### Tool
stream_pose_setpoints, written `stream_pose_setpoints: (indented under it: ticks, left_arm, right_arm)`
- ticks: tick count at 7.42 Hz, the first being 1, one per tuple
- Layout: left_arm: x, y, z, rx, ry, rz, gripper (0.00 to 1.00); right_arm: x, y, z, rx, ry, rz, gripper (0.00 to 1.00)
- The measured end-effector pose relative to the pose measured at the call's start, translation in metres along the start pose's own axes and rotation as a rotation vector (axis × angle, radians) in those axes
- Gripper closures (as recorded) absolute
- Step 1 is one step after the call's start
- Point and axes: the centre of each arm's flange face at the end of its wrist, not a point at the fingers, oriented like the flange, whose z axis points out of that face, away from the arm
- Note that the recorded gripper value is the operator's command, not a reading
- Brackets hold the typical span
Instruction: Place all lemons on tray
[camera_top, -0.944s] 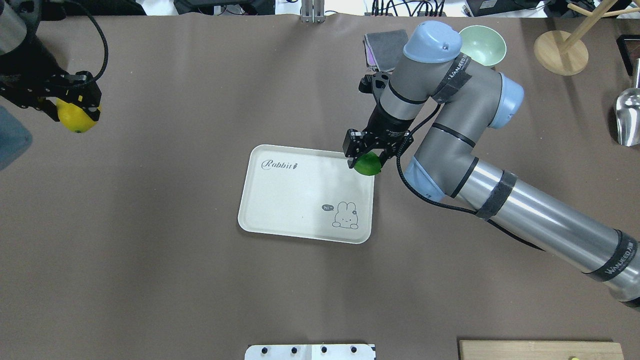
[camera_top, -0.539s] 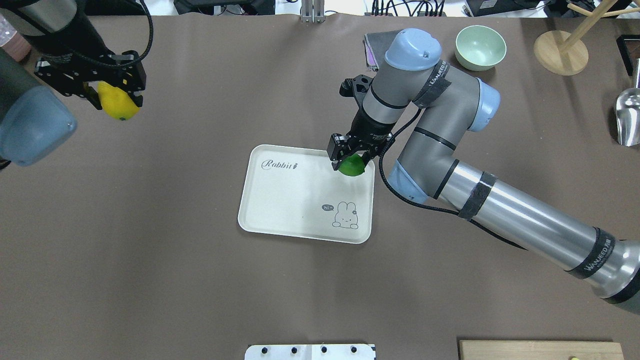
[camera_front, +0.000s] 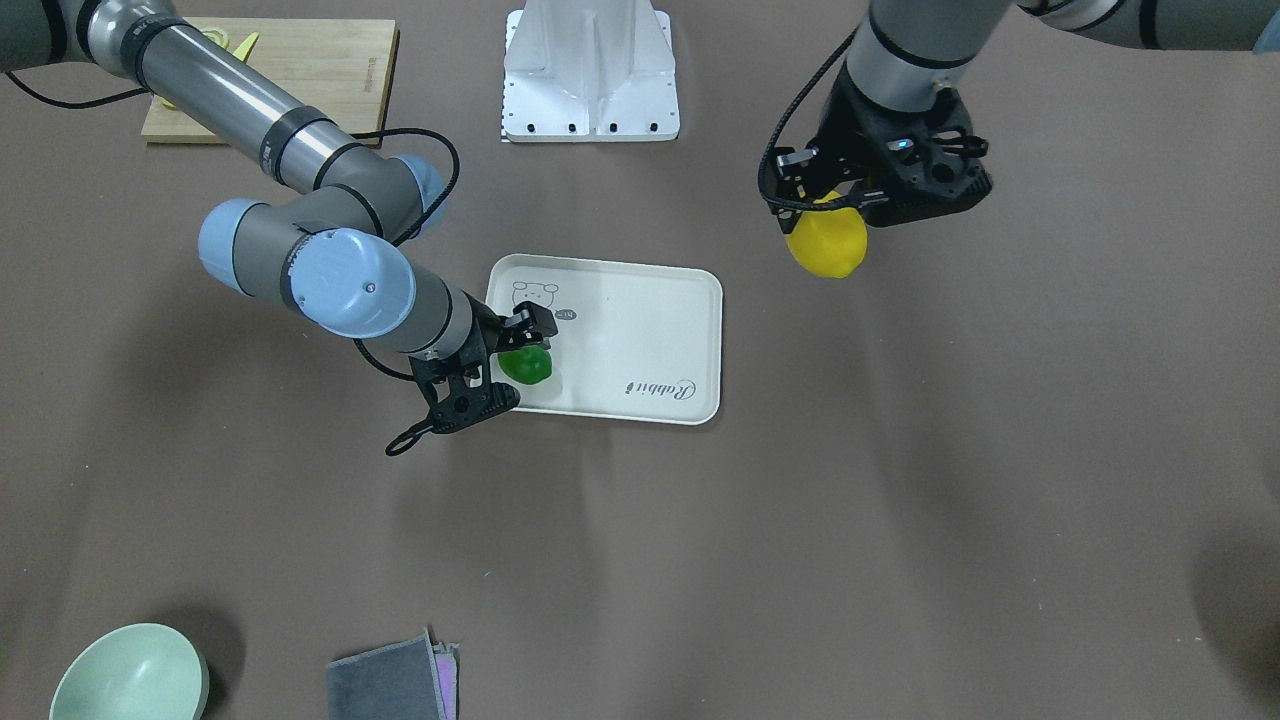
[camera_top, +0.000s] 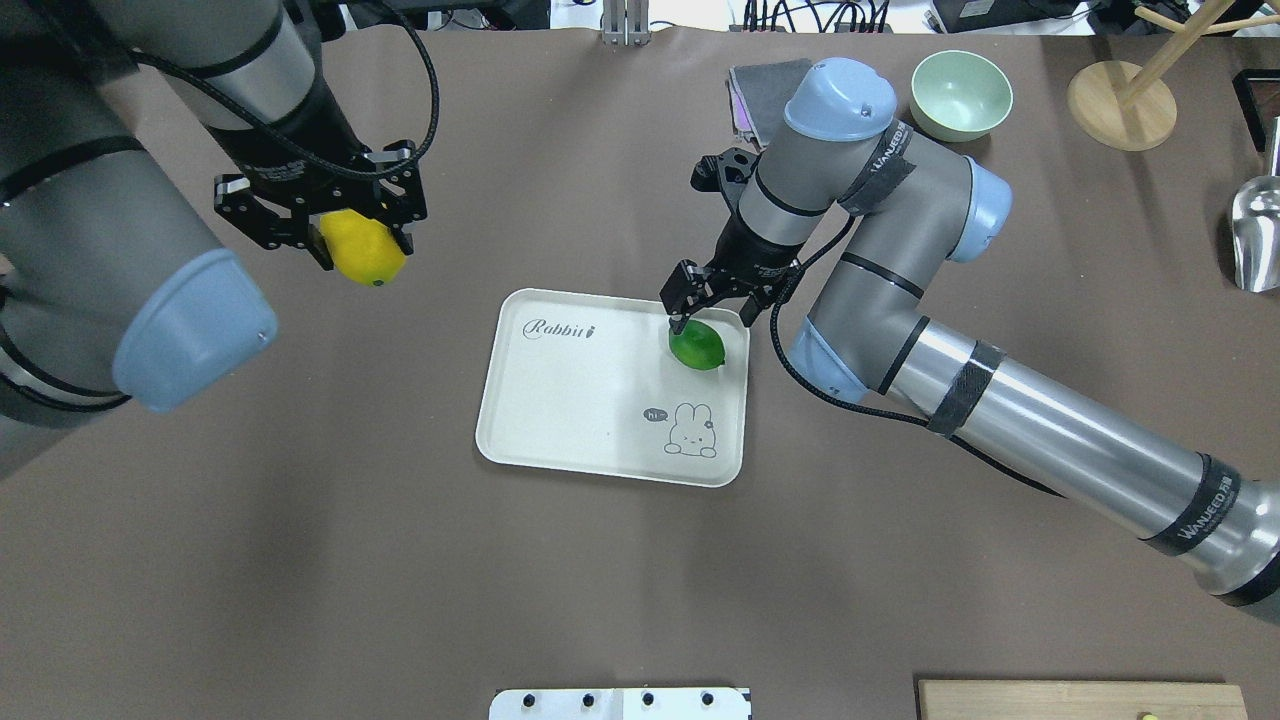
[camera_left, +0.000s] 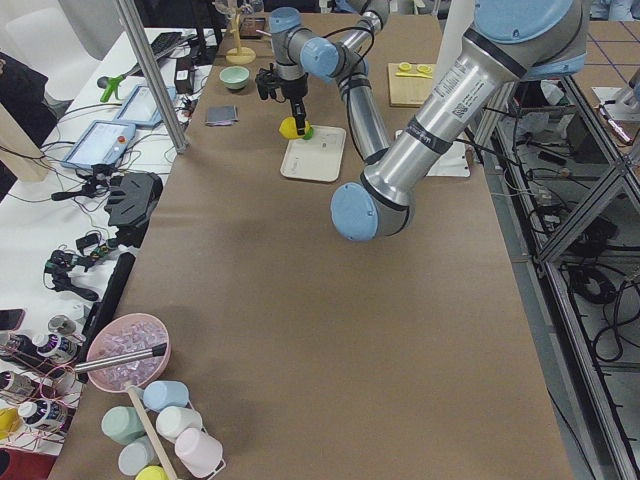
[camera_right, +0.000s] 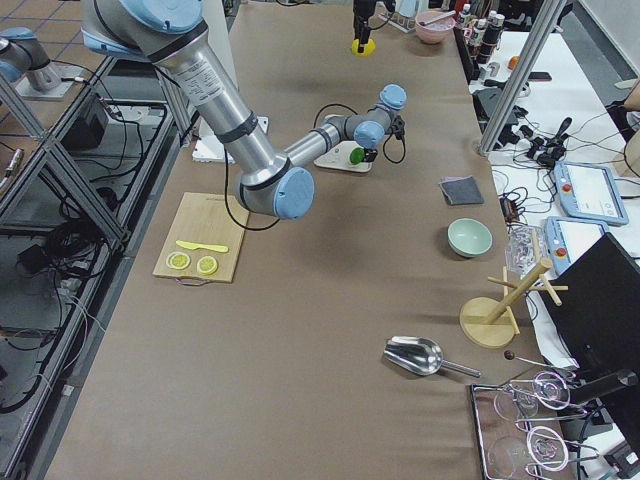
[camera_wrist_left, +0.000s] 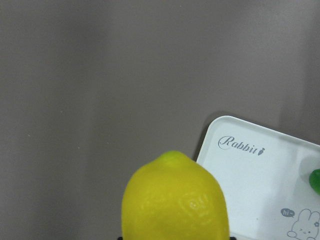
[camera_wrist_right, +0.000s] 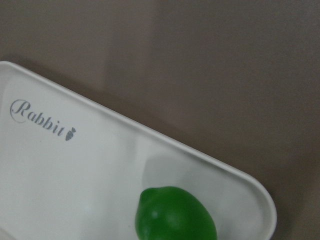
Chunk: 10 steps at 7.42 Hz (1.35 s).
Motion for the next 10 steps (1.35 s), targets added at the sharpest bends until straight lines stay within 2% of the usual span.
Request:
stream_pose_setpoints:
  ticks: [2,4,6,9,10]
  left_arm:
    - [0.04,0.044,0.037,0.027,-0.019,-0.034,1.0]
    - [0.063,0.07,0.069,0.038,-0.02,-0.034,1.0]
    - [0.082,0.077,0.106,0.049,-0.005,0.003,1.0]
    - [0.103,0.054,0.161,0.063,0.009,0.02,1.0]
    - [0.109,0.047,0.176,0.064,0.006,0.02,0.89]
  right_arm:
    - [0.03,-0.012,-0.031,0.031,-0.003,0.013,0.0]
    - [0.078,-0.017,-0.077,0.057,-0.024,0.003,0.0]
    - [0.121,0.016,-0.098,0.072,-0.03,-0.058,0.0]
    - [0.187,0.093,-0.12,0.088,-0.015,-0.147,0.0]
    - [0.217,0.107,-0.141,0.114,-0.001,-0.155,0.0]
